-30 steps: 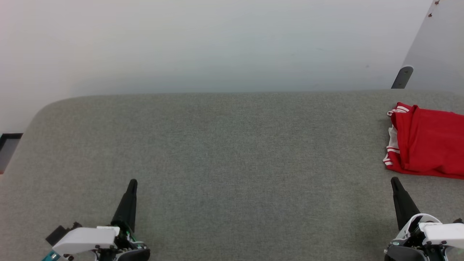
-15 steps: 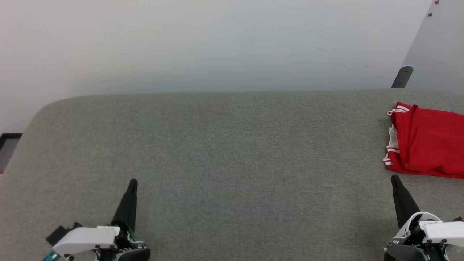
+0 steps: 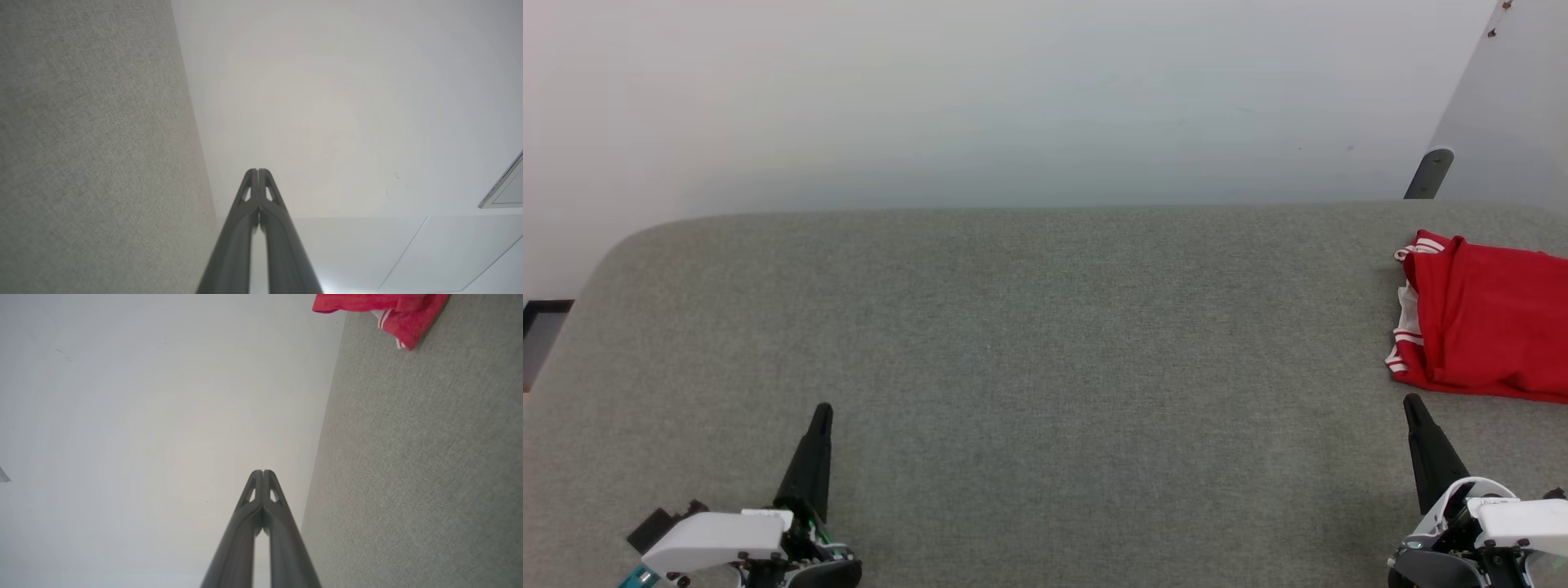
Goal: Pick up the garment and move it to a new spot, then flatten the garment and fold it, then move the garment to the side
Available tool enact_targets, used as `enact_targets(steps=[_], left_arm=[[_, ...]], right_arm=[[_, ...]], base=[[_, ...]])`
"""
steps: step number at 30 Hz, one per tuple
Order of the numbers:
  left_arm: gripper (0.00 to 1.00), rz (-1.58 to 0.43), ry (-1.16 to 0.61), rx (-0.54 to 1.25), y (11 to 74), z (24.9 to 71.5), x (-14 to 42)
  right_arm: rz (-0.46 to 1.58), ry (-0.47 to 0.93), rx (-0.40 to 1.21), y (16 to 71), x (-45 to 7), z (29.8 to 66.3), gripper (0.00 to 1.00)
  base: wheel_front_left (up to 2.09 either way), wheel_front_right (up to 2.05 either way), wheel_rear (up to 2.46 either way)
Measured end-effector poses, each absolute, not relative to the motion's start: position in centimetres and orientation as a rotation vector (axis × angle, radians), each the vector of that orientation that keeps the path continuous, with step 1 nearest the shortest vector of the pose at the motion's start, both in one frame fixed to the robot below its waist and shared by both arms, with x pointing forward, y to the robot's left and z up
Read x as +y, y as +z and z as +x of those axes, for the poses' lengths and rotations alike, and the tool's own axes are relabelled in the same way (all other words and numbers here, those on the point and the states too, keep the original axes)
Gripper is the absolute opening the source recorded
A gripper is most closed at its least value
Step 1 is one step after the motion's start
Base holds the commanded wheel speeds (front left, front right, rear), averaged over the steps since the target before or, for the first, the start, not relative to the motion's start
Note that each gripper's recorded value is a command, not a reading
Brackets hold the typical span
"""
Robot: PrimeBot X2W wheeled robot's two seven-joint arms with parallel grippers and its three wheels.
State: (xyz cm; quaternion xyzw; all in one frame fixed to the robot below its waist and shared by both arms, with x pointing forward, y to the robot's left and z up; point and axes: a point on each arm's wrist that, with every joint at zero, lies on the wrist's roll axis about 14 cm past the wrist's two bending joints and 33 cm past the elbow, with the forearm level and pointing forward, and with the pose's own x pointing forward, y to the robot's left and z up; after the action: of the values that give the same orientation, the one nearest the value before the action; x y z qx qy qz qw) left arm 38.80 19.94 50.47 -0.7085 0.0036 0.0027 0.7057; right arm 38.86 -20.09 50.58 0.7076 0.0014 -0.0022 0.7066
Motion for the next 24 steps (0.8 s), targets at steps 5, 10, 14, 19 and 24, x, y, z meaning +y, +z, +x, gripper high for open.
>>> enact_targets(steps=[5,10,14,19,24], left_arm=[[0.00,-1.575,0.006,0.008,50.48,38.80,19.94],[0.00,-1.575,0.006,0.008,50.47,38.80,19.94],[0.00,-1.575,0.006,0.008,50.47,38.80,19.94],[0.00,-1.575,0.006,0.008,50.48,38.80,19.93],[0.00,-1.575,0.006,0.008,50.47,38.80,19.92]], right_arm=[[1.572,-0.005,0.003,50.59,-20.09,38.86,0.00],[1.572,-0.005,0.003,50.59,-20.09,38.86,0.00],[1.572,-0.005,0.003,50.59,-20.09,38.86,0.00],[1.572,-0.005,0.003,50.59,-20.09,38.86,0.00],[1.572,-0.005,0.003,50.58,-20.09,38.87,0.00]], base=[[0.00,0.00,0.00],[0.00,0.00,0.00],[0.00,0.00,0.00],[0.00,0.00,0.00],[0.00,0.00,0.00]])
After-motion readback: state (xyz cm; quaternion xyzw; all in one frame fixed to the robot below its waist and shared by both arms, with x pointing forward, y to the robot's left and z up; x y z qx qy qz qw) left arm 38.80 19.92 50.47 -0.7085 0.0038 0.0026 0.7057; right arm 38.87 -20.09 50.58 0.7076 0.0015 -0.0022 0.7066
